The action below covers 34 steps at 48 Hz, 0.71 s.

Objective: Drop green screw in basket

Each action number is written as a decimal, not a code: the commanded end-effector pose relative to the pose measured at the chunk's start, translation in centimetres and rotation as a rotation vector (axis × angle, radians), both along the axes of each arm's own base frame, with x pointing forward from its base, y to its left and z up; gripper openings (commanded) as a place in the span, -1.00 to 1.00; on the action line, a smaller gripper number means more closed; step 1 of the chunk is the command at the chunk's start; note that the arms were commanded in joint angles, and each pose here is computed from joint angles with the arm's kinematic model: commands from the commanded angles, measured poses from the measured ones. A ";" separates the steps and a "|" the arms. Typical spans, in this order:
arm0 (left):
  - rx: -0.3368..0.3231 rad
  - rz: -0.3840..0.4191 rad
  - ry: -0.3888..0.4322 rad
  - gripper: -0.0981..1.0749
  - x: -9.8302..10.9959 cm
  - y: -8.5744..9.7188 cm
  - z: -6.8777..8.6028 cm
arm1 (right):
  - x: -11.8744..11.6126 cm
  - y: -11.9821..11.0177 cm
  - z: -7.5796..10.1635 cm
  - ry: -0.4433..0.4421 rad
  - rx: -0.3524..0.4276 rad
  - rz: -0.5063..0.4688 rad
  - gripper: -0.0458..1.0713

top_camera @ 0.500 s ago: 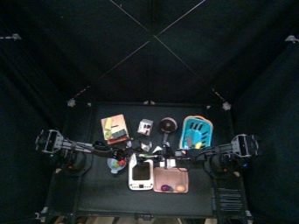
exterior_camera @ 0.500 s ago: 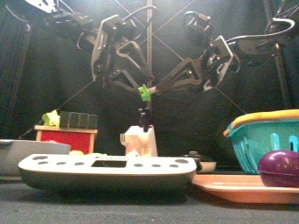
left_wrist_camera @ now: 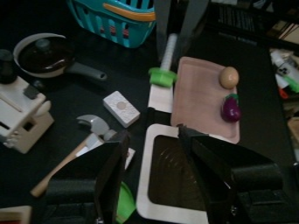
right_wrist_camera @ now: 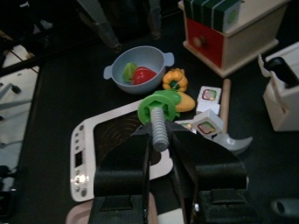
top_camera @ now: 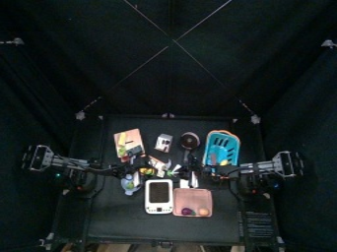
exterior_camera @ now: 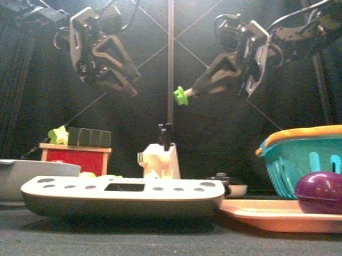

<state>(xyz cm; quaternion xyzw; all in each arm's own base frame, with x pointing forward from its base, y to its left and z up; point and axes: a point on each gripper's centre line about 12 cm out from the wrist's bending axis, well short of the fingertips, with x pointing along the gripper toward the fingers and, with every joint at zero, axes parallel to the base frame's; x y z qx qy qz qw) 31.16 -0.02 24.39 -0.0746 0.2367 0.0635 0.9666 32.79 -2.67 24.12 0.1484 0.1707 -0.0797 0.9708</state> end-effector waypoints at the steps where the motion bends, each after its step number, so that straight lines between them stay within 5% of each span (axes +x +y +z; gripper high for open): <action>1: 0.055 0.003 -0.015 0.62 -0.3 0.7 0.5 | -1.9 -1.6 3.2 -0.025 0.083 -0.062 0.03; 12: 0.048 0.113 0.012 0.62 -0.9 3.2 -0.1 | -6.8 -6.3 5.2 0.005 0.245 -0.250 0.03; 23: 0.012 0.181 0.037 0.62 -1.5 4.0 -0.8 | -11.3 -9.8 3.8 0.206 0.422 -0.429 0.03; 28: 0.006 0.191 0.042 0.61 -1.7 4.1 -0.9 | -13.1 -10.1 3.8 0.320 0.424 -0.484 0.03; 34: 0.004 0.192 0.037 0.61 -2.1 4.1 -0.9 | -15.3 -9.7 5.5 0.348 0.419 -0.579 0.03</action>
